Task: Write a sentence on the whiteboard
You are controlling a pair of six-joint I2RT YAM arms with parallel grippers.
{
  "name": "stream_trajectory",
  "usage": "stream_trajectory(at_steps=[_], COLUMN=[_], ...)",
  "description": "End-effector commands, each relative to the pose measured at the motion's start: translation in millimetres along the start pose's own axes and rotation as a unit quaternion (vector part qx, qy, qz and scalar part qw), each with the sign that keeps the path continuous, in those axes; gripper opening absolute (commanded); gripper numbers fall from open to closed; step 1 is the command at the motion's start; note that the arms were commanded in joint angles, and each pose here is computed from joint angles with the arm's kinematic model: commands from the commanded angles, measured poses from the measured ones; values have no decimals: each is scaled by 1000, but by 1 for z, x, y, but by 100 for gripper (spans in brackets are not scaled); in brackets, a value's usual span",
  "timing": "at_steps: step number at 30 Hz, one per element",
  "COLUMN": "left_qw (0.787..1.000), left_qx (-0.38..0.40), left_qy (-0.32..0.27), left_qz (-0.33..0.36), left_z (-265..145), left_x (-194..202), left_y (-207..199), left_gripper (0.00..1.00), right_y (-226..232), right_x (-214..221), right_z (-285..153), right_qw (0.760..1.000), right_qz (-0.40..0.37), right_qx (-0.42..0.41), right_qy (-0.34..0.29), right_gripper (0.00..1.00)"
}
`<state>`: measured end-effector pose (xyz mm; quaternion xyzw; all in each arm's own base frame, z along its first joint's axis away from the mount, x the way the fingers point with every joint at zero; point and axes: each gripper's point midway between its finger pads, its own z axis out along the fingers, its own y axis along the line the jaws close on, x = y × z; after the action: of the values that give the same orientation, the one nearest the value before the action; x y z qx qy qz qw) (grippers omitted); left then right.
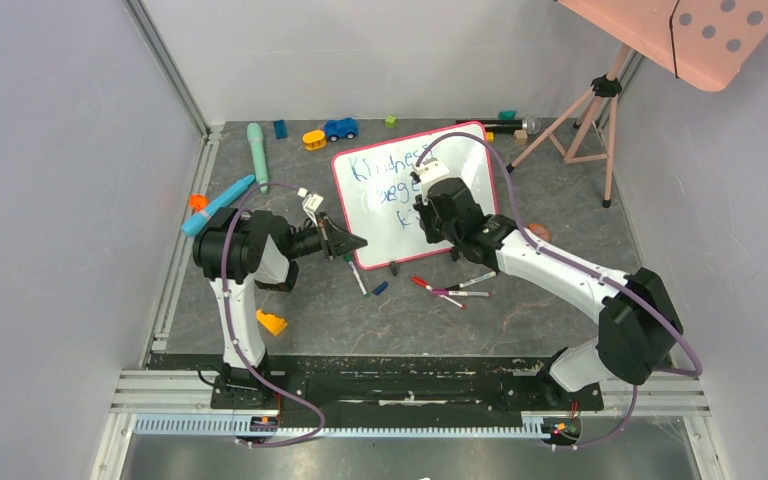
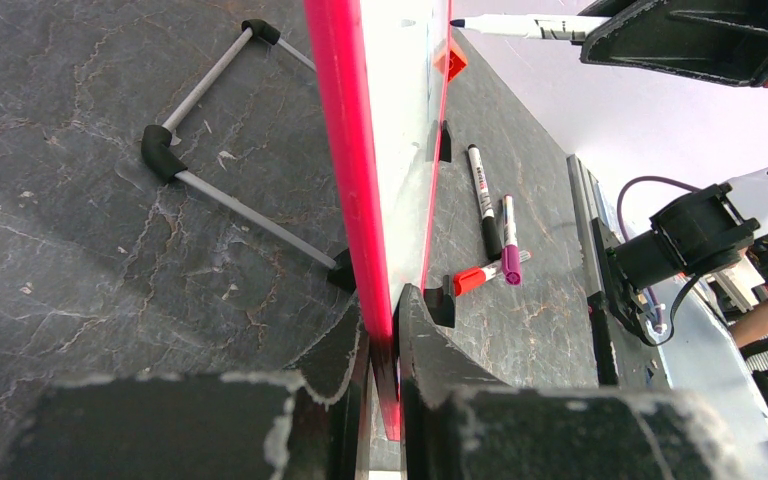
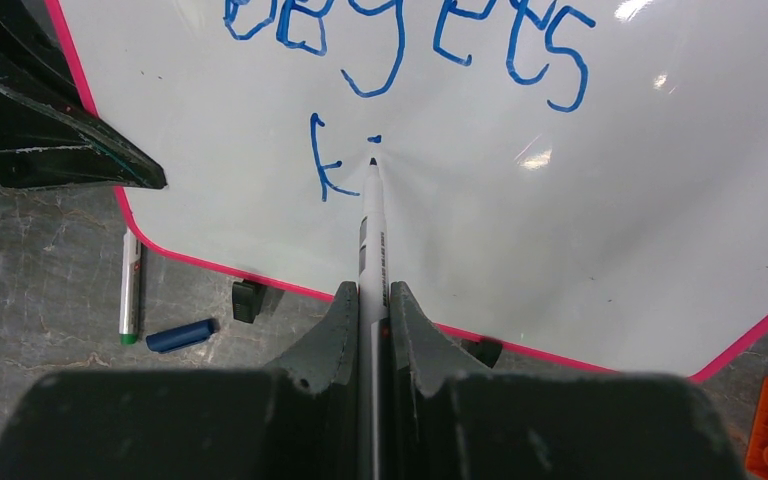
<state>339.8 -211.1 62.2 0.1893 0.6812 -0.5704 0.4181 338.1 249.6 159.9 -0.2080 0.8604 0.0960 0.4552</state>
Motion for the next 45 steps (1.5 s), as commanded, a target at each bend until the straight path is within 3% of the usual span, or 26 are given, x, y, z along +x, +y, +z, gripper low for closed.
stream_trajectory(at_steps=[1,17,35,41,45], left_qw=[993,993,993,993,993], left_qx=[-91,-91,-92,-88,-88], left_qy=[-52,-53,-53,-51,-51], left_qz=[55,55,54,55,52], left_z=[-8,-9,-9,-9,-8], left_x=[-11,-11,-11,-11,-11], left_y=[42,42,43,42,43], left_gripper=[3,4,3,4,3], right_y=[0,-3,-2,0,4], right_x=[-4,-3,29,13,-25], right_z=[5,13,6,-1,-23], right_qw=[1000,1000,1000,1000,999], right_qz=[-3,-6,-2,3,10], right_qx=[2,14,2,-4,-22], right_qy=[-7,-2,27,11,-31], right_gripper=[0,0,0,0,0])
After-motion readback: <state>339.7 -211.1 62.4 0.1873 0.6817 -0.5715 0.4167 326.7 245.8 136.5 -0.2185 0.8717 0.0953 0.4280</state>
